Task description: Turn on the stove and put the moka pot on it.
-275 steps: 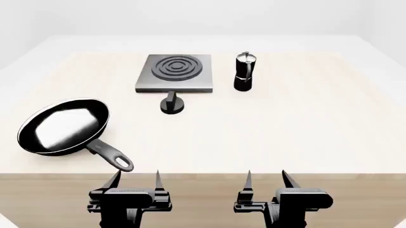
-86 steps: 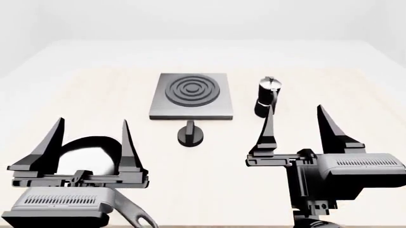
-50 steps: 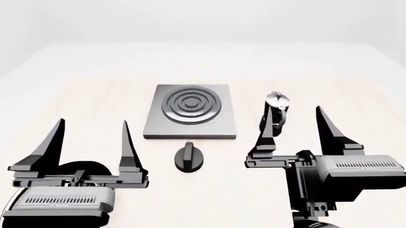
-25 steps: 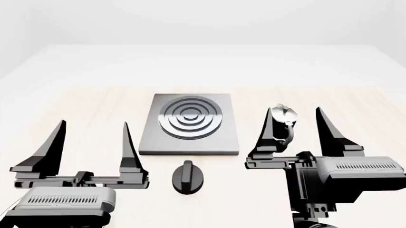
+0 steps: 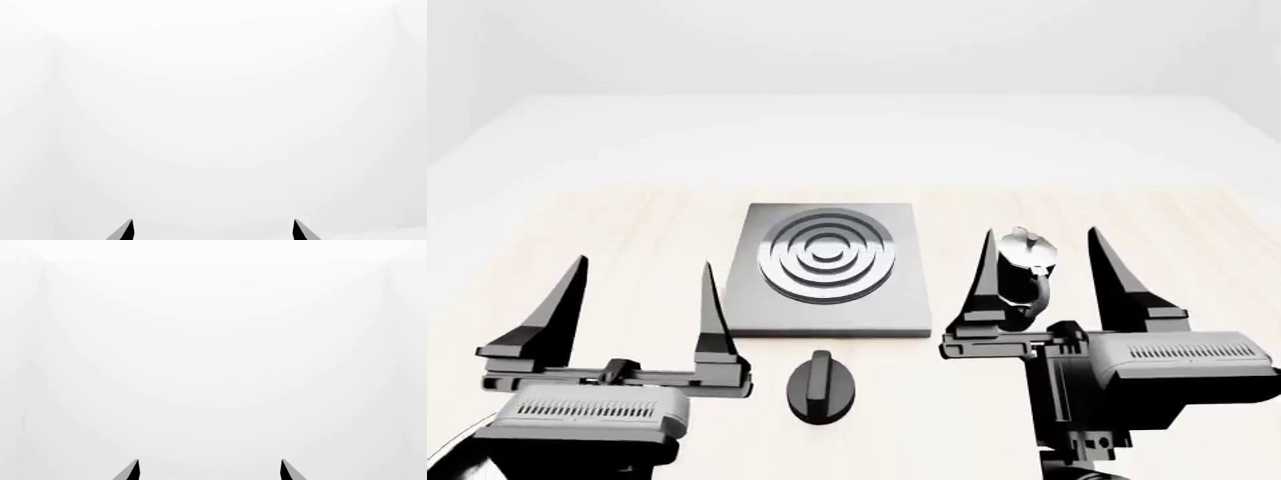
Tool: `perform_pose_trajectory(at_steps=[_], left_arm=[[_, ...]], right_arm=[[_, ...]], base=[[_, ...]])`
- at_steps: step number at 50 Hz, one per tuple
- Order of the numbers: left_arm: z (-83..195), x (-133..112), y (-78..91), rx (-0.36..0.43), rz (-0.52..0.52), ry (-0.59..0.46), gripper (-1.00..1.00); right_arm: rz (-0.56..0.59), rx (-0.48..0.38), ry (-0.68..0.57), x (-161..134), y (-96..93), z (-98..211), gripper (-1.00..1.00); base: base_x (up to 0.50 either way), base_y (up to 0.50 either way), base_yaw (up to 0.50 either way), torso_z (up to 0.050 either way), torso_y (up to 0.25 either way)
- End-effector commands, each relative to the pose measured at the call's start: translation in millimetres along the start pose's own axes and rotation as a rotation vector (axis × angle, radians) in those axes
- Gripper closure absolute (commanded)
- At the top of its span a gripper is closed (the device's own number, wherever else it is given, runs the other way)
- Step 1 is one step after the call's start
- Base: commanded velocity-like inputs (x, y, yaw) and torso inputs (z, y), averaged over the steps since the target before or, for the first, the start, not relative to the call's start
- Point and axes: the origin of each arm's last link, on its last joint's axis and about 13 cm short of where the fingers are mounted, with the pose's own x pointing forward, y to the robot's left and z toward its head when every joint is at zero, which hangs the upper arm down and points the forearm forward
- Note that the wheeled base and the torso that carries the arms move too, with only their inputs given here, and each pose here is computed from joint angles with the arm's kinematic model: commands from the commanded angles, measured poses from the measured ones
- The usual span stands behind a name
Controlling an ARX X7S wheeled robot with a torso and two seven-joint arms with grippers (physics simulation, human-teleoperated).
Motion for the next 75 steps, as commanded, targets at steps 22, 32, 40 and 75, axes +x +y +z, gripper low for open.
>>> perform_pose_trajectory(at_steps=[22, 32, 40, 75], left_arm=[[-56.3, 13.8, -26.7, -0.087, -0.225, 0.270, -1.00], [-73.4, 11.3, -28.8, -0.153, -0.256, 0.344, -1.00], [-87.9, 6.0, -33.8, -0.217, -0.282, 0.412, -1.00], [-117.9, -9.2, -50.8, -0.311, -0.344, 0.514, -1.00]], right_arm=[[0.011, 0.011, -0.017, -1.8, 2.7, 8.0, -1.00], [0.011, 0.013, -0.022, -1.8, 2.8, 8.8, -1.00], [0.011, 0.017, -0.026, -2.0, 2.9, 9.8, -1.00], [0.018, 0.027, -0.019, -3.5, 4.6, 5.9, -1.00]], base=[[0.00, 0.00, 0.00, 0.000, 0.000], [0.00, 0.00, 0.00, 0.000, 0.000], [0.00, 0.00, 0.00, 0.000, 0.000], [0.00, 0.00, 0.00, 0.000, 0.000]])
